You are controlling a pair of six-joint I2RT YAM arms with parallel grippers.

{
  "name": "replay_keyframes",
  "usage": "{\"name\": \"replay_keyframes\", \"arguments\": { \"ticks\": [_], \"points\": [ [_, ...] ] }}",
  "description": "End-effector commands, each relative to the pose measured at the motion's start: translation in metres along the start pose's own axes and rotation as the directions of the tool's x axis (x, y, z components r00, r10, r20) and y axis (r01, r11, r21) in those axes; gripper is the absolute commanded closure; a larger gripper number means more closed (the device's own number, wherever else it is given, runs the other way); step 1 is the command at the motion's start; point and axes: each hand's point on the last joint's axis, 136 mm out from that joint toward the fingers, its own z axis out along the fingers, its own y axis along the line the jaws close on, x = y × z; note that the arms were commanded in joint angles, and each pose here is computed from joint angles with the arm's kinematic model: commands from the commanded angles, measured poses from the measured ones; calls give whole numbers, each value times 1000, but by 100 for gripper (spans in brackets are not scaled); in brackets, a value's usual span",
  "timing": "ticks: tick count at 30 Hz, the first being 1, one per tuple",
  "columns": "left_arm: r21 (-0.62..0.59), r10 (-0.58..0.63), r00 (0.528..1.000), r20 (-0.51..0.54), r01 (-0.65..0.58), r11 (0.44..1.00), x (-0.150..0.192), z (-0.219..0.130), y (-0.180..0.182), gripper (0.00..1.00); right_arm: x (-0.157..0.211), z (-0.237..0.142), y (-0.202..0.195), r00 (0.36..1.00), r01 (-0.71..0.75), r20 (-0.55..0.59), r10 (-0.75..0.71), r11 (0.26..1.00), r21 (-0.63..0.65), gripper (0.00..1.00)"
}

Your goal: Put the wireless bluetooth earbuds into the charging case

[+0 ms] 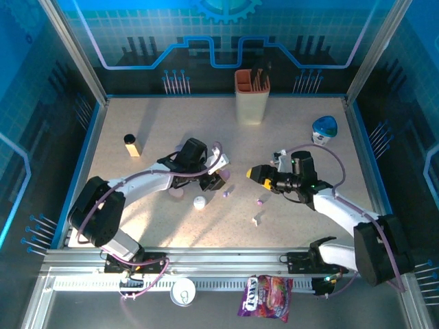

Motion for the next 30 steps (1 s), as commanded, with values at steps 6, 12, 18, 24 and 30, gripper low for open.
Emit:
{"name": "replay_keyframes", "arguments": {
  "ticks": [6, 12, 18, 24, 30],
  "points": [
    [102, 257, 950, 176, -277, 955, -29, -5, -43, 68, 31, 27, 33, 981, -46, -195, 17, 988, -146, 27],
    [121, 273, 949, 158, -293, 948, -25, -2, -50, 68, 31, 43, 35, 977, -62, -212, 25, 983, -171, 37],
    [137, 289, 942, 169, -313, 940, -26, -4, -59, 66, 30, 50, 30, 976, -84, -210, 49, 984, -160, 52],
    [135, 303, 939, 163, -325, 936, -21, -3, -60, 66, 30, 52, 24, 975, -98, -210, 68, 985, -139, 64],
    [105, 283, 936, 207, -309, 945, -27, -5, -59, 54, 31, 47, 29, 978, -85, -199, 55, 985, -148, 83]
  ]
}}
